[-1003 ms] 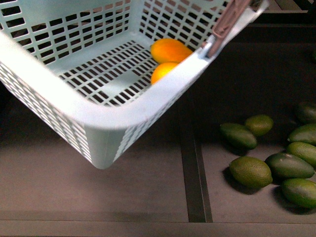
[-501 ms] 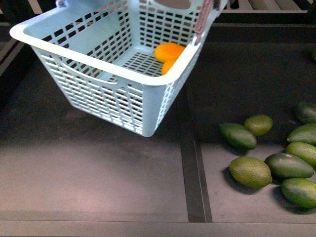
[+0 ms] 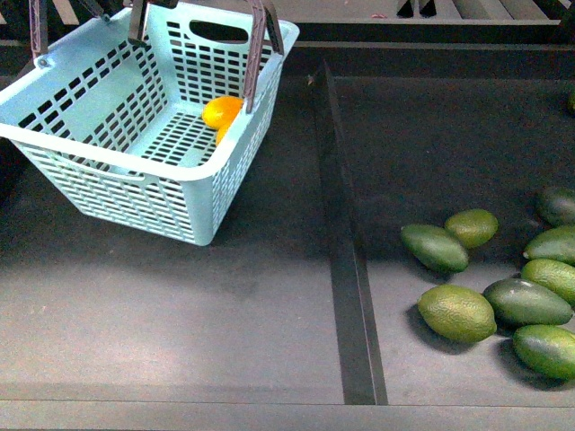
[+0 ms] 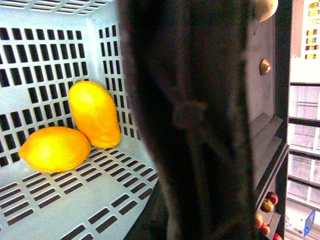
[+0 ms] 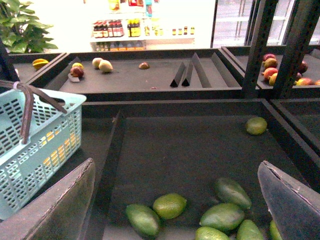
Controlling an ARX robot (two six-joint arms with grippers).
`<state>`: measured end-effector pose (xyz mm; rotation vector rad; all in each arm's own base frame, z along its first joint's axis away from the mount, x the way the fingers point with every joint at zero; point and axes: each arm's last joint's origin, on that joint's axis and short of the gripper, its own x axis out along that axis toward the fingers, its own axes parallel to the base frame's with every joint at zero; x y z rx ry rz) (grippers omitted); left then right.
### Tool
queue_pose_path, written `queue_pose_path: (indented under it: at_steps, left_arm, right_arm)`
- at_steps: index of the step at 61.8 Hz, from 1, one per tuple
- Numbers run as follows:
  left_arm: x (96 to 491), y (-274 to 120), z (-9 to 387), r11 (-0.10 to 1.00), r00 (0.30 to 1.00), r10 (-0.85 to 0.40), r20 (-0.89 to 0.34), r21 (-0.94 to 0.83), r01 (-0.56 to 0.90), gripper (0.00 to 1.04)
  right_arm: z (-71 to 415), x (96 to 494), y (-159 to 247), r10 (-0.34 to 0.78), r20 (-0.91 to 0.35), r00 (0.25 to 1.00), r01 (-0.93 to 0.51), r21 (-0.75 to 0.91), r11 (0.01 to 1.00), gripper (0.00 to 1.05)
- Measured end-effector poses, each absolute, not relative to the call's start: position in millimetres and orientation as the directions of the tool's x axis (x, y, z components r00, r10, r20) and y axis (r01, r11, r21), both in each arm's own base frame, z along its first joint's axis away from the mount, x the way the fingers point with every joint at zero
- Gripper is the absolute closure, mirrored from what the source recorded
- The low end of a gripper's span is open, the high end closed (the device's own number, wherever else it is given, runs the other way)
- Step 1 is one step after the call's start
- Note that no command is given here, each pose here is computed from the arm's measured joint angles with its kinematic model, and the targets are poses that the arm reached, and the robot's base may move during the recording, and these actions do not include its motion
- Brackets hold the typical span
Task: Pick lemon and mango into basket
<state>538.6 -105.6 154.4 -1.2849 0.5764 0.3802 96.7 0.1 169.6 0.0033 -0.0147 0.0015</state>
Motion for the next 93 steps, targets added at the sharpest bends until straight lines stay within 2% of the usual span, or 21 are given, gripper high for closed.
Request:
queue_pose_path:
  at_steps: [9, 18, 23, 29, 34, 37, 43, 46, 48, 49, 51, 53, 55, 59, 65, 73, 93]
  left_arm:
    - [524, -102, 154, 0.246, 0.783, -0.045, -0.62, -0.767, -0.593, 0.99]
    - [510, -97, 152, 0.231, 0.768, -0.033, -0.64, -0.752, -0.617, 0.67]
    - [499, -90, 162, 0.219, 0.773, -0.011, -0.634, -0.756, -0.617, 0.47]
    - [487, -81, 179, 0.201, 0.779, 0.035, -0.626, -0.759, -0.619, 0.3]
    - [468, -65, 195, 0.222, 0.729, 0.148, -0.668, -0.696, -0.683, 0.13]
    - [456, -58, 204, 0.244, 0.695, 0.166, -0.7, -0.654, -0.716, 0.05]
    - [429, -46, 217, 0.254, 0.64, 0.205, -0.741, -0.591, -0.766, 0.07]
    - [419, -45, 222, 0.281, 0.639, 0.182, -0.748, -0.583, -0.762, 0.07]
    - [414, -44, 222, 0.407, 0.734, 0.106, -0.671, -0.644, -0.648, 0.14]
    - [412, -43, 222, 0.423, 0.759, 0.084, -0.645, -0.667, -0.613, 0.15]
    - [403, -43, 219, 0.569, 0.844, 0.028, -0.535, -0.686, -0.454, 0.22]
    - [391, -41, 214, 0.724, 0.907, 0.004, -0.421, -0.624, -0.293, 0.29]
    - [382, -39, 209, 0.794, 0.942, -0.006, -0.334, -0.575, -0.199, 0.34]
    - [354, -34, 205, 0.941, 0.994, -0.018, -0.107, -0.337, -0.019, 0.49]
    - [319, -23, 207, 0.99, 1.0, -0.003, 0.013, -0.139, 0.005, 0.68]
    - [272, -15, 190, 0.999, 1.0, -0.005, -0.01, -0.035, 0.005, 1.02]
    - [208, 0, 177, 1.0, 1.0, -0.002, -0.006, -0.015, 0.002, 1.01]
  right_arm:
    - [170, 97, 0, 0.002, 0.015, 1.0, -0.002, 0.003, 1.0, 0.09]
    - [170, 97, 0, 0.002, 0.015, 1.0, -0.002, 0.003, 1.0, 0.09]
    - [170, 97, 0, 0.001, 0.015, 1.0, -0.001, 0.003, 1.0, 0.09]
    - [170, 97, 0, 0.002, 0.015, 1.0, -0.002, 0.003, 1.0, 0.09]
    - [169, 97, 0, 0.002, 0.015, 1.0, -0.002, 0.003, 1.0, 0.09]
    - [170, 97, 0, 0.002, 0.015, 1.0, -0.002, 0.003, 1.0, 0.09]
    - [170, 97, 0, 0.002, 0.015, 1.0, -0.002, 0.003, 1.0, 0.09]
    - [170, 97, 0, 0.002, 0.015, 1.0, -0.002, 0.003, 1.0, 0.09]
    - [170, 97, 0, 0.002, 0.015, 1.0, -0.002, 0.003, 1.0, 0.09]
    - [170, 97, 0, 0.002, 0.015, 1.0, -0.002, 0.003, 1.0, 0.09]
    - [170, 97, 0, 0.002, 0.015, 1.0, -0.002, 0.003, 1.0, 0.09]
    - [170, 97, 0, 0.002, 0.015, 1.0, -0.002, 0.003, 1.0, 0.09]
    - [170, 97, 0, 0.001, 0.015, 1.0, -0.001, 0.003, 1.0, 0.09]
    - [170, 97, 0, 0.001, 0.015, 1.0, -0.001, 0.003, 1.0, 0.09]
    - [170, 97, 0, 0.002, 0.015, 1.0, -0.002, 0.003, 1.0, 0.09]
    - [170, 97, 0, 0.002, 0.015, 1.0, -0.002, 0.003, 1.0, 0.09]
    - [170, 97, 0, 0.002, 0.015, 1.0, -0.002, 0.003, 1.0, 0.09]
